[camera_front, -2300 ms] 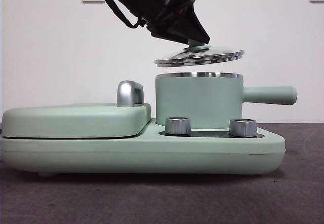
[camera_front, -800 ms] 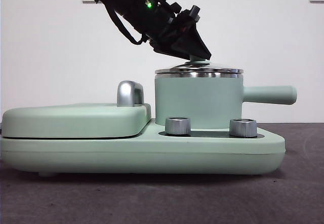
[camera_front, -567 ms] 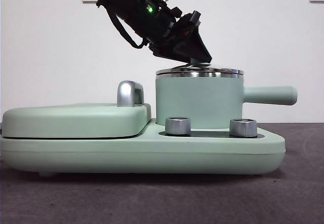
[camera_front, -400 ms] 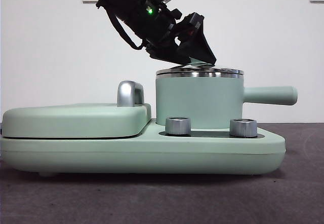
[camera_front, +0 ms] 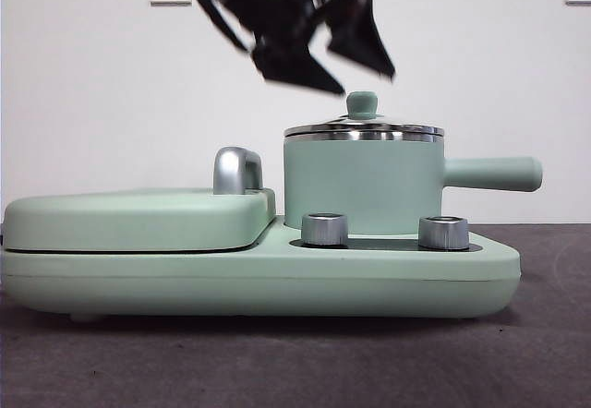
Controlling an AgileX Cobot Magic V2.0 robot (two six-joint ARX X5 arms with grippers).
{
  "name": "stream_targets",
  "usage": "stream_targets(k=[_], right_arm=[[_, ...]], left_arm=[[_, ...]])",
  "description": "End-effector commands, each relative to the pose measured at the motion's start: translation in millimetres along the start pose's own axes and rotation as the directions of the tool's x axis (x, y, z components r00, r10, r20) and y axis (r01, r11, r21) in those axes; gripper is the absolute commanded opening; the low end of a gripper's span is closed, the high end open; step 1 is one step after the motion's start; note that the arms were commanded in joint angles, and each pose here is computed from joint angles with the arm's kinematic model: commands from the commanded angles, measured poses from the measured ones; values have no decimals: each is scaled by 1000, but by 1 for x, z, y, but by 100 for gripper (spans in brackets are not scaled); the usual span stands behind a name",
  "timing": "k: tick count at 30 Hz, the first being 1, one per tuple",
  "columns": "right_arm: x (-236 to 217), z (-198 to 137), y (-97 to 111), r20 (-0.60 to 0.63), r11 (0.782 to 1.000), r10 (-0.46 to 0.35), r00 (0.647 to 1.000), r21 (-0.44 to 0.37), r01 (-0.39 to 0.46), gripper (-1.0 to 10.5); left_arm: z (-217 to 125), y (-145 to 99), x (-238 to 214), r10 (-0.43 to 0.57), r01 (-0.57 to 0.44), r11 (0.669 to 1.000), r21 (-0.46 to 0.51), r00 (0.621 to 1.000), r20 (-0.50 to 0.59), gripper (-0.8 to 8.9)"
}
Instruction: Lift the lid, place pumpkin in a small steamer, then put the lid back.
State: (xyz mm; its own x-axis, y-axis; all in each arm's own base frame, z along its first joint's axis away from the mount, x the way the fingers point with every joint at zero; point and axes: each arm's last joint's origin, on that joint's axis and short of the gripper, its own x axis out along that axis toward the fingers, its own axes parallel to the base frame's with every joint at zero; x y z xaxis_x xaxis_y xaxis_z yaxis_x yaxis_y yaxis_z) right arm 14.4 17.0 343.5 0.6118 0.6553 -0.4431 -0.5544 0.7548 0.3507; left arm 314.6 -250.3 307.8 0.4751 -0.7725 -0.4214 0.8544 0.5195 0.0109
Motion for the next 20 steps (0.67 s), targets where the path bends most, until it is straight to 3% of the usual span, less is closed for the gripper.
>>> stream_targets(k=[1,6,11,20], right_arm=[[-2,2,1,12,1000,11,1000,5,-11,522],[-2,2,1,11,1000,14,1000,5,-14,522],[-2,2,1,11,1000,14,1000,4,-14,522],[-1,2,1,11,1000,11,1000,4,-11,522]], left_arm=[[22,-7,-27,3,-2,1000,-25,1000,24,442],[27,-23,-82,-16,8,997,-73,995,-102,437],[21,-46,-142,-58,18,987,-158,967,-249,436],[4,-78,-234,-73,-15,968,-250,938,-339,432]])
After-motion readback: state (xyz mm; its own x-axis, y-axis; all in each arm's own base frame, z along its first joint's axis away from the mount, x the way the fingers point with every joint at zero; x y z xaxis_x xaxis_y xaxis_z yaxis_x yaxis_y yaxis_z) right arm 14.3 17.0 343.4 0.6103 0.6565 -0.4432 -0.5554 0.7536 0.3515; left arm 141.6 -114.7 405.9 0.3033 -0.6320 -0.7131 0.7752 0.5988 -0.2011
